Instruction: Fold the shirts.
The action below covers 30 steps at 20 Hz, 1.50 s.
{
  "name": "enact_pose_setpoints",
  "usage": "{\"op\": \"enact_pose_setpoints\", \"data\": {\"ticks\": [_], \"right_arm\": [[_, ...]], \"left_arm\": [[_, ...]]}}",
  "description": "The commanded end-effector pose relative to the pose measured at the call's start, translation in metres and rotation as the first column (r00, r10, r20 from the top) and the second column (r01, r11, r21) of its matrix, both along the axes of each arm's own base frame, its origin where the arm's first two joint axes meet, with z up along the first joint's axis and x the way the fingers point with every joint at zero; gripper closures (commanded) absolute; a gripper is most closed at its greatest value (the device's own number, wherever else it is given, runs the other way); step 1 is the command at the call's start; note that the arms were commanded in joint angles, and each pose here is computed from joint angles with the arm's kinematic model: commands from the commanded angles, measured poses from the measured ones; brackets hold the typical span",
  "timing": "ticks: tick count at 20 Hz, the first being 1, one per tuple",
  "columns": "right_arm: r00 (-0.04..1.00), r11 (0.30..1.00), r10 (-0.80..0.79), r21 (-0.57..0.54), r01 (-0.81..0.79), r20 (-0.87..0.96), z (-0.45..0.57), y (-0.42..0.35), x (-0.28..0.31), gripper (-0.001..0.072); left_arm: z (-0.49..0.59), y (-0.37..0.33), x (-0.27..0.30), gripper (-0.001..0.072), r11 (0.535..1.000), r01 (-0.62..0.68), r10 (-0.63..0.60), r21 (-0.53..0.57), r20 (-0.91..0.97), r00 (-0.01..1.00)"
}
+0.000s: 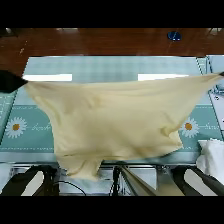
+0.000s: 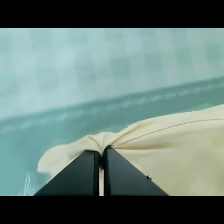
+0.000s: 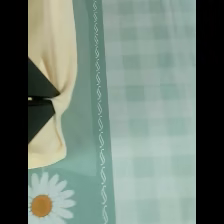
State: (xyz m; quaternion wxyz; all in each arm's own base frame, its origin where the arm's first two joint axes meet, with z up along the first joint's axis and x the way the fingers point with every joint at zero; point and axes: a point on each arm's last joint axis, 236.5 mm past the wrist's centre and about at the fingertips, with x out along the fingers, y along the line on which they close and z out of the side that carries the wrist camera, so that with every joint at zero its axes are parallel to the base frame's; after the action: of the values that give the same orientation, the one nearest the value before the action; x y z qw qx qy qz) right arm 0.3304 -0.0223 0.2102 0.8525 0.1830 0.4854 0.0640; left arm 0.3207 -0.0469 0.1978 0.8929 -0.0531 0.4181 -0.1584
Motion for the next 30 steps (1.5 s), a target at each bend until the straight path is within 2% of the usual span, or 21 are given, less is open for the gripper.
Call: {"op": "enact_pose_setpoints", "data": {"ticks": [1,4,8,13,18,23,25,27,30], "right_arm": [[1.000,1.000,0.024,0.020,-0.025,0.016,-0.049,0.004,0.074,0.0693],[0.993,1.000,-0.025,0.009,0.024,0.119,-0.073,0.002,0.139,0.0693],[0.983,0.996,-0.084,0.010,0.083,0.166,-0.113,-0.005,0.190,0.0692],[0.984,0.993,-0.117,0.007,0.118,0.137,-0.166,-0.017,0.217,0.0693],[0.988,0.995,-0.094,-0.026,0.098,0.123,-0.205,-0.014,0.231,0.0692],[0.997,0.999,-0.005,-0.039,0.008,0.071,-0.228,0.017,0.227,0.0692],[0.998,0.999,0.015,-0.053,-0.012,0.058,-0.214,0.013,0.216,0.0692],[1.000,1.000,-0.010,-0.027,0.010,0.008,-0.196,0.004,0.194,0.0692],[0.990,1.000,-0.010,-0.002,0.010,-0.138,-0.187,-0.003,0.150,0.0692]], "left_arm": [[-0.016,-0.007,0.095,0.0682,1.000,-0.004,0.005,-0.002,0.112,0.994],[-0.038,0.000,0.147,0.0682,1.000,-0.019,0.018,0.010,0.123,0.992],[-0.080,0.010,0.190,0.0681,0.997,-0.075,0.074,0.004,0.119,0.990],[-0.139,0.001,0.225,0.0681,0.996,-0.095,0.094,0.005,0.091,0.991],[-0.157,0.012,0.257,0.0681,0.987,-0.162,0.158,0.009,0.171,0.973],[-0.198,-0.003,0.249,0.0680,0.992,-0.129,0.129,-0.007,0.061,0.990],[-0.190,0.001,0.233,0.0680,0.998,-0.032,0.030,0.051,0.031,0.999],[-0.183,0.009,0.203,0.0680,1.000,0.003,-0.001,0.016,-0.102,0.995],[-0.186,0.024,0.150,0.0680,0.997,-0.032,0.005,-0.072,-0.350,0.937]]}}
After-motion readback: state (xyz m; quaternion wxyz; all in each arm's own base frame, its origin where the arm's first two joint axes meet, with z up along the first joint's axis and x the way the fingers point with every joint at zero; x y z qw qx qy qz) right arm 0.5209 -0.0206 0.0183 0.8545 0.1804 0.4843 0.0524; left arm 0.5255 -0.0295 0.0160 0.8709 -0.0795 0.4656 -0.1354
